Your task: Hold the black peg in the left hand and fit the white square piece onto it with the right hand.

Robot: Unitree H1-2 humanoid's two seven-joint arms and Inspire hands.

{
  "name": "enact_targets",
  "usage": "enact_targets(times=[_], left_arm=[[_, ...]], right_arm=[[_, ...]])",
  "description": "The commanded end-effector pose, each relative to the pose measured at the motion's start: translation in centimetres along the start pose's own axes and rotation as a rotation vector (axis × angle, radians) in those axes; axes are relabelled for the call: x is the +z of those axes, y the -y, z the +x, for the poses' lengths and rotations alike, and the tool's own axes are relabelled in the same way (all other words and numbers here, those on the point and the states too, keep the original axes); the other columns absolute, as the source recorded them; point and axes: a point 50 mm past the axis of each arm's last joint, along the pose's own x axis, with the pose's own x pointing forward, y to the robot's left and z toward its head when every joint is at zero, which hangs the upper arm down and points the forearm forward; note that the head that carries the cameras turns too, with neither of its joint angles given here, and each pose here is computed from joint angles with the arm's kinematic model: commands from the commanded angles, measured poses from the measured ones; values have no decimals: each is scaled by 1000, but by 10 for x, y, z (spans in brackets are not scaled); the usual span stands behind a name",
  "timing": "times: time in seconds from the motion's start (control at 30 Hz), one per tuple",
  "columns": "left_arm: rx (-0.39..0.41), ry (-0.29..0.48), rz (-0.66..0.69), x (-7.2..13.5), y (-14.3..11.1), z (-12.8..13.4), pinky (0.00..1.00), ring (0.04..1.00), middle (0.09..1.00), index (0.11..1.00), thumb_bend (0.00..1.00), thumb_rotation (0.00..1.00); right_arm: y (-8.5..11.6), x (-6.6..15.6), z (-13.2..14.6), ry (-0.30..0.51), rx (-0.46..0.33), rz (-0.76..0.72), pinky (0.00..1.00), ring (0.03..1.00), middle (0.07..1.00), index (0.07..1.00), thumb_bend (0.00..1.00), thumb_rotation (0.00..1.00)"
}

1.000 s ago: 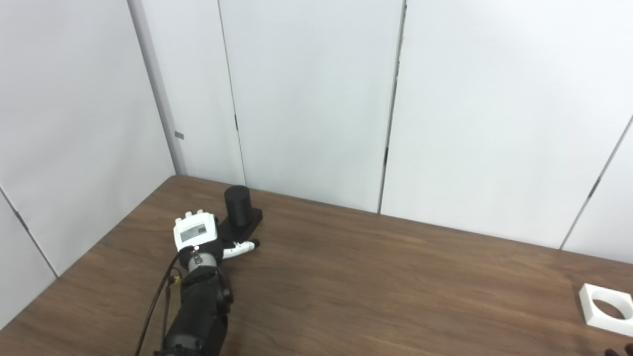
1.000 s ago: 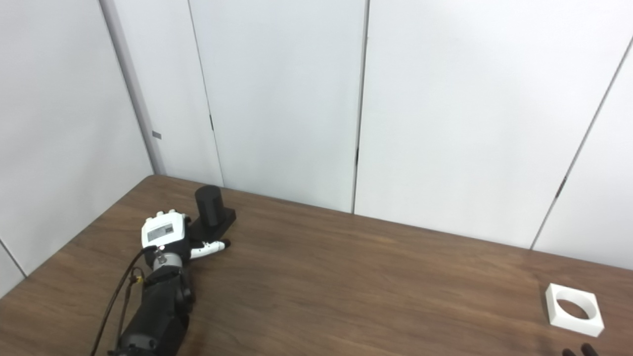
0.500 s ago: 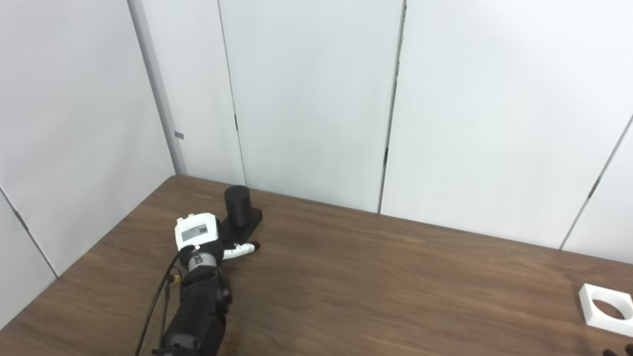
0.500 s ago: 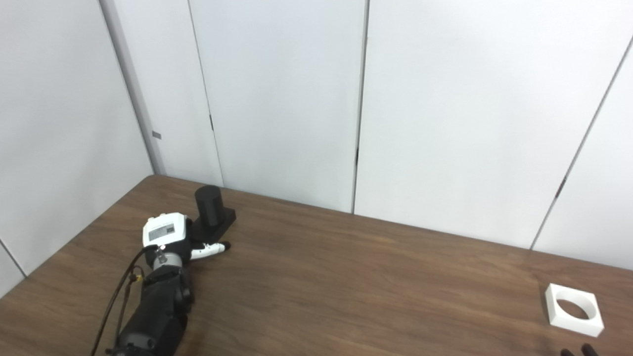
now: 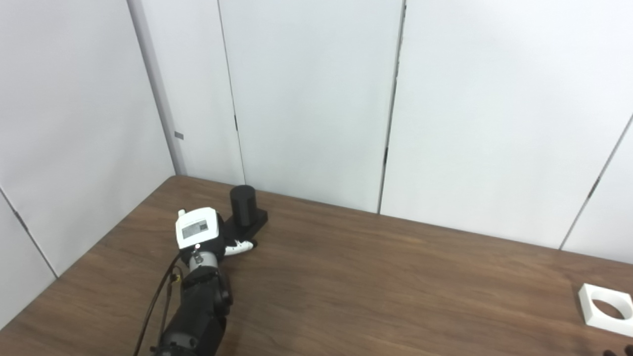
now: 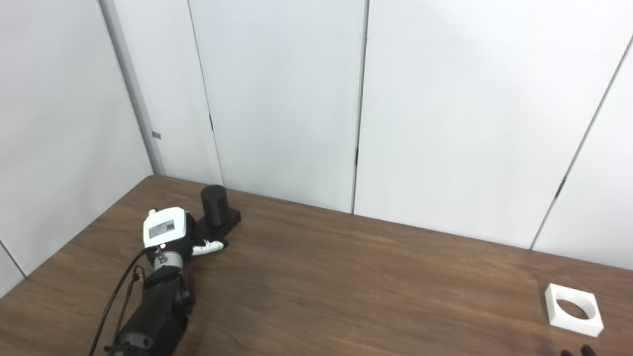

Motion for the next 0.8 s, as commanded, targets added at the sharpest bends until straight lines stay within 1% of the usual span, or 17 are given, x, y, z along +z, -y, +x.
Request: enact_targets(times=[0.0, 0.17, 0.3, 0.43, 0.57, 0.63, 0.67, 0.73, 0.77], left_arm=[[96, 15, -11, 0, -20, 13, 1000, 869, 768, 492, 518, 88], [116, 28, -47, -2, -19, 11, 982, 851, 749, 484, 515, 58], [104, 37, -74, -3, -19, 9, 972, 854, 752, 485, 514, 58], [100, 65, -128, -4, -20, 4, 917, 854, 752, 485, 514, 55], [57, 116, -245, -1, -21, -7, 896, 852, 759, 487, 512, 52], [36, 143, -281, 0, -22, -13, 869, 855, 771, 488, 510, 52], [18, 174, -307, 3, -22, -19, 860, 855, 774, 488, 509, 53], [-9, 223, -343, 6, -21, -30, 749, 795, 758, 487, 508, 53], [-20, 257, -361, 8, -20, -37, 729, 785, 755, 487, 508, 53]], right_arm=[[-2, -5, -7, -33, 4, 10, 1000, 983, 928, 987, 610, 1000], [-2, -4, -7, -28, -1, 12, 1000, 980, 922, 985, 589, 1000], [-4, -2, -8, -29, -4, 10, 1000, 978, 919, 984, 587, 1000], [-4, -1, -8, -22, -1, -12, 1000, 980, 915, 991, 588, 1000], [-6, 0, -8, -12, 2, -29, 1000, 969, 913, 997, 626, 1000], [-7, 1, -9, -10, 3, -30, 1000, 974, 924, 1000, 615, 1000], [-8, 2, -9, -9, 6, -28, 1000, 975, 926, 1000, 609, 1000], [-10, 4, -9, -9, 12, -37, 1000, 994, 937, 1000, 550, 1000], [-11, 4, -10, -10, 14, -37, 1000, 997, 939, 1000, 539, 1000]])
